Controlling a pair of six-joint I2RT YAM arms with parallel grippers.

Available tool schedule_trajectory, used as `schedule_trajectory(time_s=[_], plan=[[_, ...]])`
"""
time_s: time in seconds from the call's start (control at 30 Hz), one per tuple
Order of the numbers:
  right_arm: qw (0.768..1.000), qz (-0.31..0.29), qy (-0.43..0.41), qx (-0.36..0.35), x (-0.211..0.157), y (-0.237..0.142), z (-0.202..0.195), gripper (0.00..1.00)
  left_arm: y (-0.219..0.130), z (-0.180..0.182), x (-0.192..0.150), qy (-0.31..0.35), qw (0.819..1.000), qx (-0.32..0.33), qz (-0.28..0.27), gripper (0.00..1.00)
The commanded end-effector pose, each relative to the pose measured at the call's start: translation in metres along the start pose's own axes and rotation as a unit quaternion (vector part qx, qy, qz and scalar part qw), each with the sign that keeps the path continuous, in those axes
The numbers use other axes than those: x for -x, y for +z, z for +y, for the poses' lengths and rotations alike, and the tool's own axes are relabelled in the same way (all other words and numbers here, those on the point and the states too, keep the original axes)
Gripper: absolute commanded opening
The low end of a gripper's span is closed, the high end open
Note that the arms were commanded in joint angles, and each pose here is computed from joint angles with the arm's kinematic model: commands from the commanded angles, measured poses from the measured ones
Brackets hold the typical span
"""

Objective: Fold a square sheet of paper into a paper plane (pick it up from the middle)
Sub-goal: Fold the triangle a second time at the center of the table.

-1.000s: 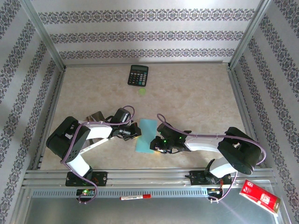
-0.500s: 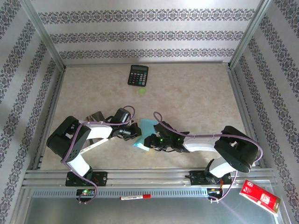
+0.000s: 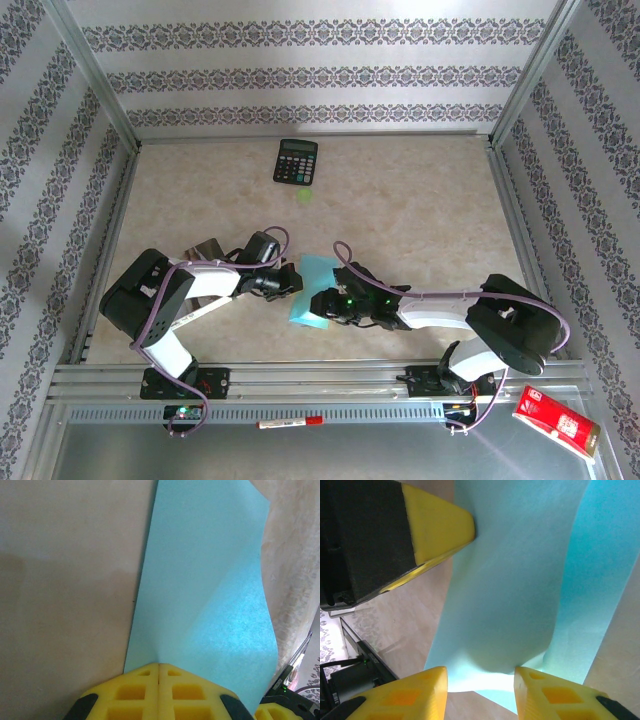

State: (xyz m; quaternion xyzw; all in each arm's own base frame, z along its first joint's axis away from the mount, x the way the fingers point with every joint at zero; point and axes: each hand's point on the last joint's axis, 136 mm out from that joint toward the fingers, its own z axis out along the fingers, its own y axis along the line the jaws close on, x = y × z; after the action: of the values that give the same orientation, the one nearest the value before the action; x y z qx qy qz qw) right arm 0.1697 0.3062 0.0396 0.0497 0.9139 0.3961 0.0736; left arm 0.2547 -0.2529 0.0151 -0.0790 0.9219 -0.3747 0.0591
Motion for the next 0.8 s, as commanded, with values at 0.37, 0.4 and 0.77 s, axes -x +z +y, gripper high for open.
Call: schedule_trajectory(time_s=[0.37, 0.4, 0.77], plan=[[0.998, -0.043, -0.038, 0.002, 0.032, -0.007, 0.007, 0.5, 0.005, 0.047, -0.029, -0.03, 0.996, 0.076, 0.04, 0.0], [0.998, -0.043, -0.041, 0.001, 0.034, -0.007, 0.007, 0.5, 0.005, 0.047, -0.029, -0.03, 0.996, 0.075, 0.04, 0.0], [0.998, -0.043, -0.052, -0.005, 0.052, -0.009, 0.005, 0.52, 0.004, 0.045, -0.028, -0.029, 0.996, 0.073, 0.039, 0.0]])
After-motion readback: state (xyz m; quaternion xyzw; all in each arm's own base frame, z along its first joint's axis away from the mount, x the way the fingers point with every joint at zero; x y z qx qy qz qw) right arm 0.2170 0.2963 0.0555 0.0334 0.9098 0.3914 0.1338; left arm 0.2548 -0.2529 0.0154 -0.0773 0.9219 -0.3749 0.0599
